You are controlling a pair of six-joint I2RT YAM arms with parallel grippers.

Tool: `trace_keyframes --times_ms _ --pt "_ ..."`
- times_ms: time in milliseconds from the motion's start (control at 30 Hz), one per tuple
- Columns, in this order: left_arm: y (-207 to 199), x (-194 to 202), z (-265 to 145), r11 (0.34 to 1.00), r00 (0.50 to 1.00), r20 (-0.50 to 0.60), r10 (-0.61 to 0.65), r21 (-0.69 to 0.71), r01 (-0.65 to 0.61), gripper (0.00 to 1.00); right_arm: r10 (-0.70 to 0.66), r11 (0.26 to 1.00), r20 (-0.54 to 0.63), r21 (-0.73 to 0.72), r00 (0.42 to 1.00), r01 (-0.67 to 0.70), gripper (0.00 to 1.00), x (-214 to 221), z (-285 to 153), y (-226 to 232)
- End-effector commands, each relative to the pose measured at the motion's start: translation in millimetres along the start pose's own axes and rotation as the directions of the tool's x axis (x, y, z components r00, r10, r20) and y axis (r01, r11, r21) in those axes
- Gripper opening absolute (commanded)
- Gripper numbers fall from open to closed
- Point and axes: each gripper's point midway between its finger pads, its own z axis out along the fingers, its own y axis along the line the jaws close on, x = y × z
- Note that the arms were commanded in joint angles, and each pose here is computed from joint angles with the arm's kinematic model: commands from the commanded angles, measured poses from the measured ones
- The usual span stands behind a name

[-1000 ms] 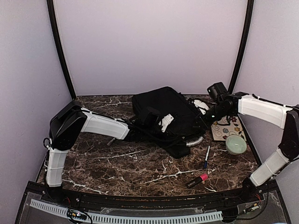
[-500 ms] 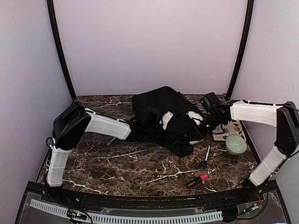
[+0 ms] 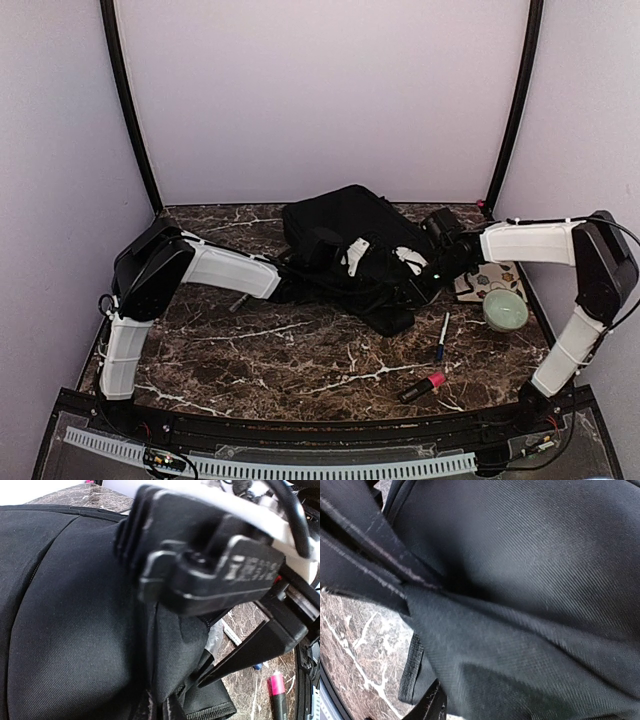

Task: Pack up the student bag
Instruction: Grab the largest pocket of the student bag.

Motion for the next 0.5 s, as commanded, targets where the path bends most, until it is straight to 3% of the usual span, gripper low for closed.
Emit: trace_keyframes --times_ms 0,167,367,467 --pt "-7.9 -42.3 -5.4 0.999 0.993 0.119 0.015 0.033 -0.019 0.00 0.012 1.000 0.066 0.009 0.998 -0.013 0.40 -15.2 9.3 -3.9" --pt "-7.8 -39.4 -5.1 0.999 0.994 0.111 0.013 0.036 -0.017 0.00 0.024 0.999 0.113 0.040 0.993 -0.029 0.37 -23.1 8.2 -8.9" --pt "-7.0 -36.7 -5.0 0.999 0.994 0.106 0.012 0.033 -0.016 0.00 0.023 0.997 0.135 0.070 0.991 -0.033 0.14 -24.7 -1.0 -10.5" --pt "-6.0 -36.9 -5.0 0.999 0.994 0.106 0.018 0.027 -0.021 0.00 0.023 0.996 0.105 0.083 0.994 -0.032 0.08 -16.0 -5.8 -9.9"
